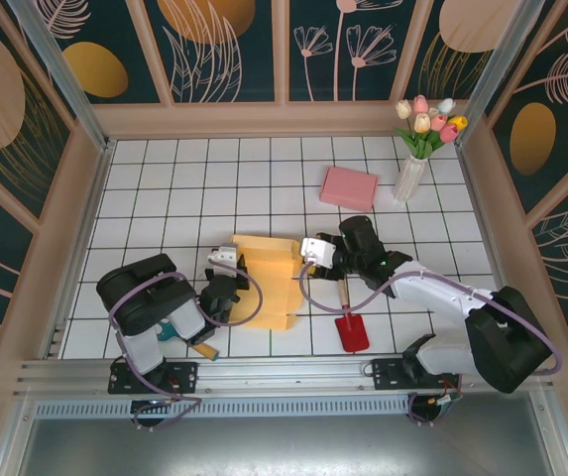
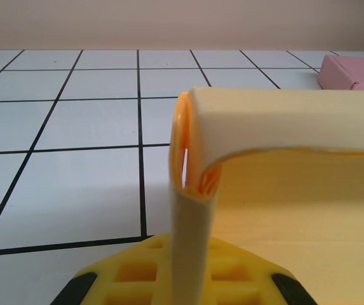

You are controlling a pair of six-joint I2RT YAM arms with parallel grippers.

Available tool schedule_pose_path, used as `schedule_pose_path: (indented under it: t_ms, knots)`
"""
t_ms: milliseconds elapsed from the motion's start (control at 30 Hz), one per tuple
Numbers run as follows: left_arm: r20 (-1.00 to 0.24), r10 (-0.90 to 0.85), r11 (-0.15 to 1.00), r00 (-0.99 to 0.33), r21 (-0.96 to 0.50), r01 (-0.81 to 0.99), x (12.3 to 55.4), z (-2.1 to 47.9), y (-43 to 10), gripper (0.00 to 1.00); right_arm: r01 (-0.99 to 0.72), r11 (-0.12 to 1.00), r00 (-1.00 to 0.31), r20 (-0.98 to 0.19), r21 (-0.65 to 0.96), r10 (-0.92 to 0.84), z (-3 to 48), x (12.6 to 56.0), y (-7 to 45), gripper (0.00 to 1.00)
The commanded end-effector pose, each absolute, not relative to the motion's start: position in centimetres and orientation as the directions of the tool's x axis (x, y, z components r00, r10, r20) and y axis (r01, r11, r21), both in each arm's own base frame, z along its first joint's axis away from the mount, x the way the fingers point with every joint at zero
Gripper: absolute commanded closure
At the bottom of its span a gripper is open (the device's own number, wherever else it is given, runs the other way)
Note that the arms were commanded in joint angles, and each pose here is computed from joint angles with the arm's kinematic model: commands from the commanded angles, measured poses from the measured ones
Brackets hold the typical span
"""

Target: Fold the paper box

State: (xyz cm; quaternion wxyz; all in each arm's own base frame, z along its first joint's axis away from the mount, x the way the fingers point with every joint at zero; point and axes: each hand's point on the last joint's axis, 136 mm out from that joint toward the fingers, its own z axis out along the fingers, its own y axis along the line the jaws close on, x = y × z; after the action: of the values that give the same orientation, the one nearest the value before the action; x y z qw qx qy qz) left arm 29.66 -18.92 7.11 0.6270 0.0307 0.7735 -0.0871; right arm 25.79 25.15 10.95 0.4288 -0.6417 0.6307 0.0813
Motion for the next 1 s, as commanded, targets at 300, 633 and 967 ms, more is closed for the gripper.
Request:
schedule_pose_path:
  t_ms: [300,633,967]
  knots:
    - [-0.975,-0.136,0.976,-0.175,-0.162,0.144,29.9,8.7,-19.2,1.0,-0.895,0.13,0.229,-0.688,-0.428,-0.688,11.0,25.0,27.8,0.52]
    - [-0.97,-0.16,0.978,-0.183,-0.181,0.103,30.3,8.5,-18.9,1.0,-0.901,0.209,0.166,-0.748,-0.38,-0.643,11.3,25.3,30.0,0.56]
    - [-0.962,-0.191,0.975,-0.195,-0.21,0.08,30.5,8.4,-19.0,1.0,-0.781,0.526,-0.03,-0.82,-0.338,-0.572,12.6,29.5,31.7,0.58]
